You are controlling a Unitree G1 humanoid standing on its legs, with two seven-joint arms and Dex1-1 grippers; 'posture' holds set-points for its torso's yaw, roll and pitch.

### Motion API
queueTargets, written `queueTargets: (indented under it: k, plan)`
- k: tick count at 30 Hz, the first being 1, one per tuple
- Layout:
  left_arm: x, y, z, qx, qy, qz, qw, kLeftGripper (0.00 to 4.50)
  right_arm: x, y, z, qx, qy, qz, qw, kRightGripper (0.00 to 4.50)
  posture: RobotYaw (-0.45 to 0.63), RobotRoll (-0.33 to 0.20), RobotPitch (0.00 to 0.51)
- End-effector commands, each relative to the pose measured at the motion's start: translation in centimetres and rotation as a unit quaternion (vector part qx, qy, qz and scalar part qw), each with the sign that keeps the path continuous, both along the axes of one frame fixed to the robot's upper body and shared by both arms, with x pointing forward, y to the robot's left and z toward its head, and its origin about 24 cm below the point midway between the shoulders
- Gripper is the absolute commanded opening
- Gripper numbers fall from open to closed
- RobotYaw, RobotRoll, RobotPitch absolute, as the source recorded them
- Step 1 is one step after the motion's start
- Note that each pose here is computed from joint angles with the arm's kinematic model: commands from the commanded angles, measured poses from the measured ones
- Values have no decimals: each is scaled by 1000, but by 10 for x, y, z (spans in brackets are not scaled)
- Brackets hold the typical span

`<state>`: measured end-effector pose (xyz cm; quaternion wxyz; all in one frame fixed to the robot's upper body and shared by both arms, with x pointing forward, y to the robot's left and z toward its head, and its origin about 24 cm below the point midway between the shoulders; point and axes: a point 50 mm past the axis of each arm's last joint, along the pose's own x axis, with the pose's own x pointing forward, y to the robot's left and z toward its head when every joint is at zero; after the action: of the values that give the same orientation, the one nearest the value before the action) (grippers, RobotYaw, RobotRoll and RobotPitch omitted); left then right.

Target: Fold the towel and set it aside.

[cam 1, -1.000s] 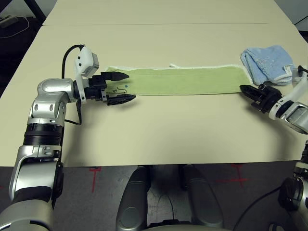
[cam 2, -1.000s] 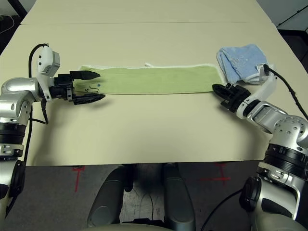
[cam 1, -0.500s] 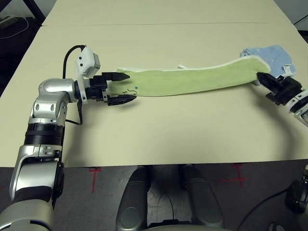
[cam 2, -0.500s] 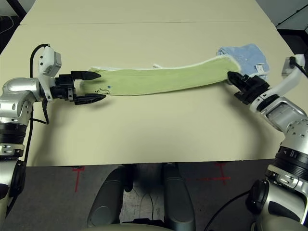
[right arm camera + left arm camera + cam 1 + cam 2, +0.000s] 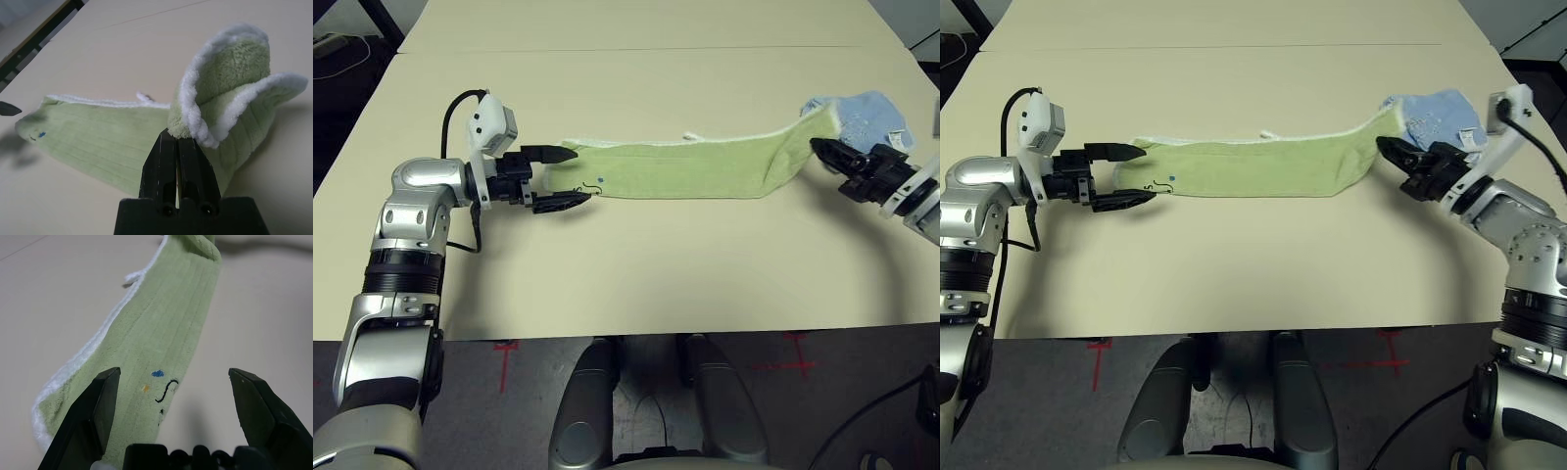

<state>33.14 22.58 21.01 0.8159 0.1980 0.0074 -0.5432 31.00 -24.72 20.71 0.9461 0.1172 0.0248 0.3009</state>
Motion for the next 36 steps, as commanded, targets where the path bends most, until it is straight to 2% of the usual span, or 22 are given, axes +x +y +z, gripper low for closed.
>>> queueTargets:
  k: [1,9,21,35,36]
  plan:
    - [-1,0,-2,10,2,-3,1000,4500,-2,13,7,-38,-14,37,998,48,46,0,227]
    - [-1,-1,-2,9,1,-1,1000,4500,2,36,10,-94,-16,101,990,48,52,0,228]
    - [-1,0,-2,9,1,3,1000,4500,13,67,-9,-129,6,124,984,48,65,0,232]
    - [0,0,-3,9,0,4,1000,4500,16,93,-20,-149,22,142,978,48,60,0,231]
    - [1,0,-4,11,1,5,1000,4500,17,97,-20,-147,26,141,979,276,62,0,232]
